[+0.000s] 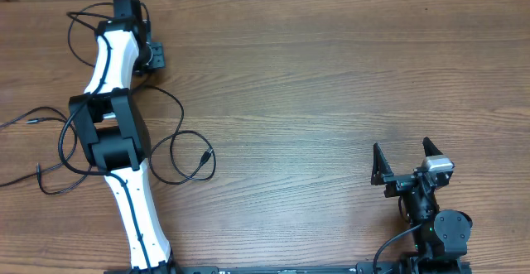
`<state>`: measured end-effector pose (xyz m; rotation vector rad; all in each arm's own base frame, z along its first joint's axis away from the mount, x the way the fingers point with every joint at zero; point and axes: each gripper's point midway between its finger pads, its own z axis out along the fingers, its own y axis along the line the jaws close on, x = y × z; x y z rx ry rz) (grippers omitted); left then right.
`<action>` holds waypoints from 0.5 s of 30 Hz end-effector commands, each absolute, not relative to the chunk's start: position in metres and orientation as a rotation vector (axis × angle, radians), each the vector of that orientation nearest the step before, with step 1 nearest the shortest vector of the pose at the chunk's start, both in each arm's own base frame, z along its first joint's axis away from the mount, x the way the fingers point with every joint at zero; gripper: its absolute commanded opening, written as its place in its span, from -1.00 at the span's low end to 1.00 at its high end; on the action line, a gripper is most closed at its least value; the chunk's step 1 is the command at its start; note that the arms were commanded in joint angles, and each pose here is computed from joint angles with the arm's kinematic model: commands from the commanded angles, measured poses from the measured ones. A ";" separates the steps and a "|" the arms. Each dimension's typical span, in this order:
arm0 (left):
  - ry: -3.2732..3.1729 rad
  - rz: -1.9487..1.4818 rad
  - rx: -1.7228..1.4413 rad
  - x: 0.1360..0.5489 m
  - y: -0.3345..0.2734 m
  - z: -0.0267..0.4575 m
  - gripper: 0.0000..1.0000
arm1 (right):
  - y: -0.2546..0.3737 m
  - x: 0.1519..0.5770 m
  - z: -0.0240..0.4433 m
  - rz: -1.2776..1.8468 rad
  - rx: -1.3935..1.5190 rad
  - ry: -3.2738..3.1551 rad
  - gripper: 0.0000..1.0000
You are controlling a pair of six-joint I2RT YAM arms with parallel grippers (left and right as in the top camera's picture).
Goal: Untangle cables
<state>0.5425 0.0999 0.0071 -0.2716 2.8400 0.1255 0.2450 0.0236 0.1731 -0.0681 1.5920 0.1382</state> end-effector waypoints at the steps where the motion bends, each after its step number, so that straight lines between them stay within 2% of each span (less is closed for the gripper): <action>1: 2.802 0.178 -0.383 0.548 0.141 0.018 -0.92 | 0.023 0.246 0.170 0.131 -0.068 1.595 0.99; 7: 2.736 0.281 -0.634 0.536 0.191 0.037 -0.91 | 0.023 0.246 0.170 0.131 -0.068 1.595 1.00; 8: 2.747 0.264 -0.641 0.533 0.192 0.035 -0.85 | 0.023 0.246 0.170 0.131 -0.068 1.595 0.99; 10: 2.768 0.230 -0.648 0.529 0.191 0.033 -0.38 | 0.023 0.246 0.170 0.131 -0.068 1.595 1.00; 11: 2.770 0.214 -0.650 0.529 0.190 0.033 -0.32 | 0.023 0.246 0.170 0.131 -0.068 1.595 1.00; 12: 2.771 0.192 -0.647 0.529 0.187 0.034 -0.16 | 0.023 0.246 0.170 0.131 -0.068 1.595 0.99; 15: 2.731 0.122 -0.680 0.535 0.173 0.053 0.03 | 0.023 0.246 0.170 0.131 -0.068 1.595 1.00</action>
